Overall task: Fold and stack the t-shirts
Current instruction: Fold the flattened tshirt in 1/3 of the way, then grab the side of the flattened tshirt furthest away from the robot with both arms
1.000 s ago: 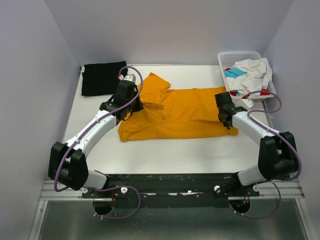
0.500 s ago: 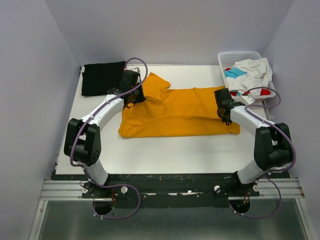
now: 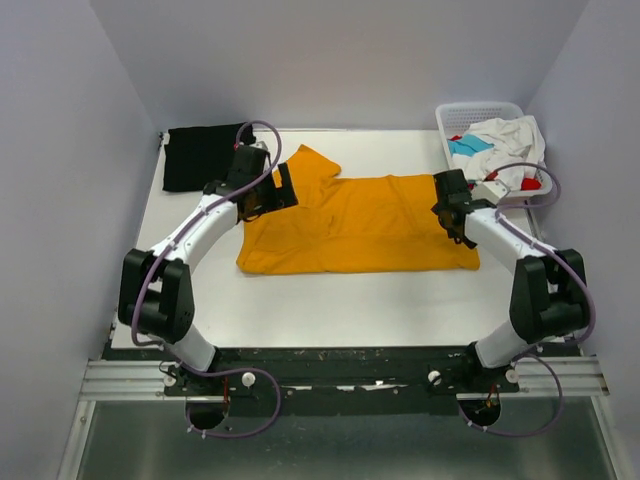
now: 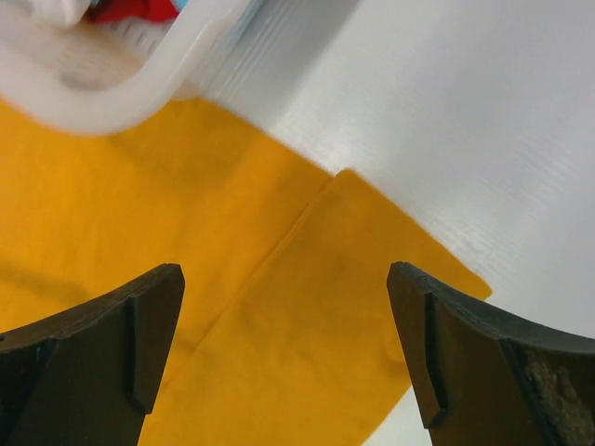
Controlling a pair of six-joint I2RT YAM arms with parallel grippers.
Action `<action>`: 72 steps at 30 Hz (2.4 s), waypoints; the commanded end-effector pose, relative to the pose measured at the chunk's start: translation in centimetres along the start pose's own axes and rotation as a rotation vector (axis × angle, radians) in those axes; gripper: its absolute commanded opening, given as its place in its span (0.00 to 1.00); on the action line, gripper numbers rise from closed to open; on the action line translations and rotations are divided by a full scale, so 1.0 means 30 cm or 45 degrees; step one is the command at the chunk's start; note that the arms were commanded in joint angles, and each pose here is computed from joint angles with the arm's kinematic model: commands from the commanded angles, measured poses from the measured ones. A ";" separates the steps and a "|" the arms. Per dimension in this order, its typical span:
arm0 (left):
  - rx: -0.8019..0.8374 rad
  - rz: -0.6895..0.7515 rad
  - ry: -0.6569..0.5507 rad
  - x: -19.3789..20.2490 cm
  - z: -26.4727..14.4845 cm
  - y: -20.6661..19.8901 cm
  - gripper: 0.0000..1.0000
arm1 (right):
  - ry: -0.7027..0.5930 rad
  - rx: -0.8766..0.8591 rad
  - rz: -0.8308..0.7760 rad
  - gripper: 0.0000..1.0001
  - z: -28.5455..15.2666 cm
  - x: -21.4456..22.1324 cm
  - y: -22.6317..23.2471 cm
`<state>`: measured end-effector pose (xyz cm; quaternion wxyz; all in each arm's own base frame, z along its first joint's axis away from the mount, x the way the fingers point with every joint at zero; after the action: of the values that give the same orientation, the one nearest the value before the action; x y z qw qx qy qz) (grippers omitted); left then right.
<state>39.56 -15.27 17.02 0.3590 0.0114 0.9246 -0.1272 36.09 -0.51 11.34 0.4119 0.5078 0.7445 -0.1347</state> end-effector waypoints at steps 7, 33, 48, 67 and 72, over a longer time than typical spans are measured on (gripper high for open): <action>0.445 -0.222 0.178 0.252 0.012 -0.124 0.99 | 0.757 -0.907 -0.282 1.00 -0.208 0.369 0.139; 0.056 -0.319 0.442 0.891 -0.192 0.008 0.99 | 0.759 -0.415 -0.239 1.00 -0.255 0.437 -0.426; 0.084 -0.284 0.185 0.809 -0.320 0.012 0.98 | 0.553 -0.575 -0.085 1.00 -0.340 0.260 -0.389; 0.287 -0.139 -0.153 0.271 -0.367 -0.115 0.99 | 0.165 -0.756 0.038 1.00 -0.406 -0.015 -0.236; 0.297 -0.101 -0.172 0.073 -0.245 -0.103 0.99 | 0.200 -0.850 -0.010 1.00 -0.402 0.021 -0.180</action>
<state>27.70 -15.51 19.01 0.3806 -0.0449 0.8969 -0.2208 24.21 4.15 17.17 0.4809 0.3798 0.7787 0.1349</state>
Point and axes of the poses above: each gripper's point midway between its finger pads, its own z axis out along the fingers, its own y axis along the line the jaws close on, x = y × z, the point moved 3 cm from there along -z, back along the fingers, and after that the axes turned 12 degrees about z, right-handed, at the moved point
